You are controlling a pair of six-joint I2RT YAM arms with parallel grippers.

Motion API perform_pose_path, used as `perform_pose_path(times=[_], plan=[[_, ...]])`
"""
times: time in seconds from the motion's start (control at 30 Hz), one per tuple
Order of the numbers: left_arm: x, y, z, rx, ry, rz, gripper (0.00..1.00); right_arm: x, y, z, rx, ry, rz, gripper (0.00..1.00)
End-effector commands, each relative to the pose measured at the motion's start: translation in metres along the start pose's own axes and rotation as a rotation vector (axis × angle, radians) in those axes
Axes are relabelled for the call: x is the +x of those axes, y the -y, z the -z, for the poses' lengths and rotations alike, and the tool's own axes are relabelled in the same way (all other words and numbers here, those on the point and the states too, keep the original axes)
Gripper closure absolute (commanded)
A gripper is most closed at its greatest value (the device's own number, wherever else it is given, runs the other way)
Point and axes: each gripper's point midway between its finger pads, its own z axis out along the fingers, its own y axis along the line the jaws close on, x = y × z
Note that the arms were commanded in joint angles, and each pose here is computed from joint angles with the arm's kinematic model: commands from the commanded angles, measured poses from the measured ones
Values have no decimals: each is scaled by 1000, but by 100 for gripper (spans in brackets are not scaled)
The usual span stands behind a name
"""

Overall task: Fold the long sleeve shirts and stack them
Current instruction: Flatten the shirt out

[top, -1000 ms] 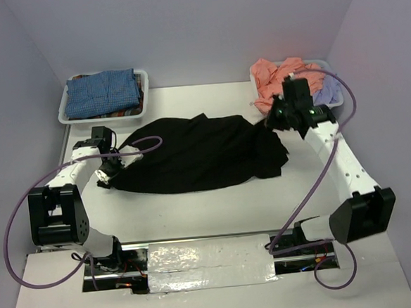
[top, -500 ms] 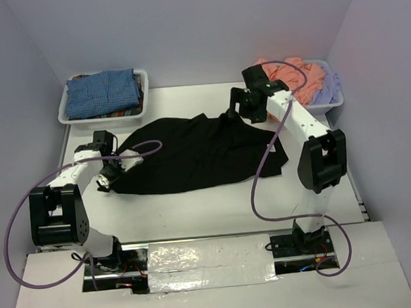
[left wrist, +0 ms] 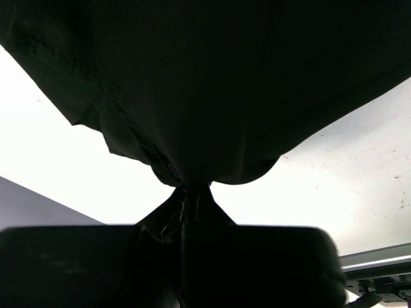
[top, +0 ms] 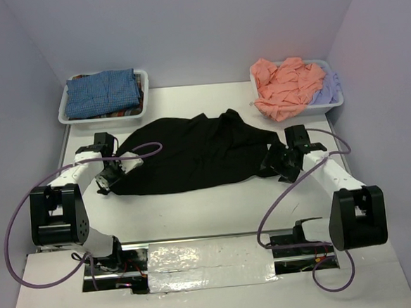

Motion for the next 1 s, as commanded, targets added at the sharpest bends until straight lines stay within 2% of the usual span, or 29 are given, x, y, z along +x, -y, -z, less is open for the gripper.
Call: perform_pose_path(times=[0.0,0.13,0.47,0.53,0.57,0.6,0.63,0.67,0.73,0.77,0.97], plan=[[-4,1,-1,11,9,26,100,-19,-23,-13,-126,39,-87,11],[-5,3,-1,11,17,34,100,-25,-26,-29,-127,29,-134,11],[2,8,0,-11,19,35,100,-22,3,-52,-24,62,-307,12],[2,9,0,-9,21,37,100,-25,12,-53,-13,72,-346,16],[2,8,0,-10,20,38,100,-25,13,-55,-10,71,-350,19],[2,7,0,-14,19,40,100,-22,14,-58,-8,61,-352,34],[1,6,0,-18,19,42,100,-20,15,-60,-8,56,-355,45],[2,5,1,-23,16,43,100,-18,18,-62,-6,53,-362,68],[5,5,2,-20,10,49,100,-14,25,-63,4,51,-371,93],[7,5,2,-19,6,53,100,-14,31,-61,17,55,-373,100],[19,5,7,-6,-6,60,100,-21,52,-22,8,164,-327,100]])
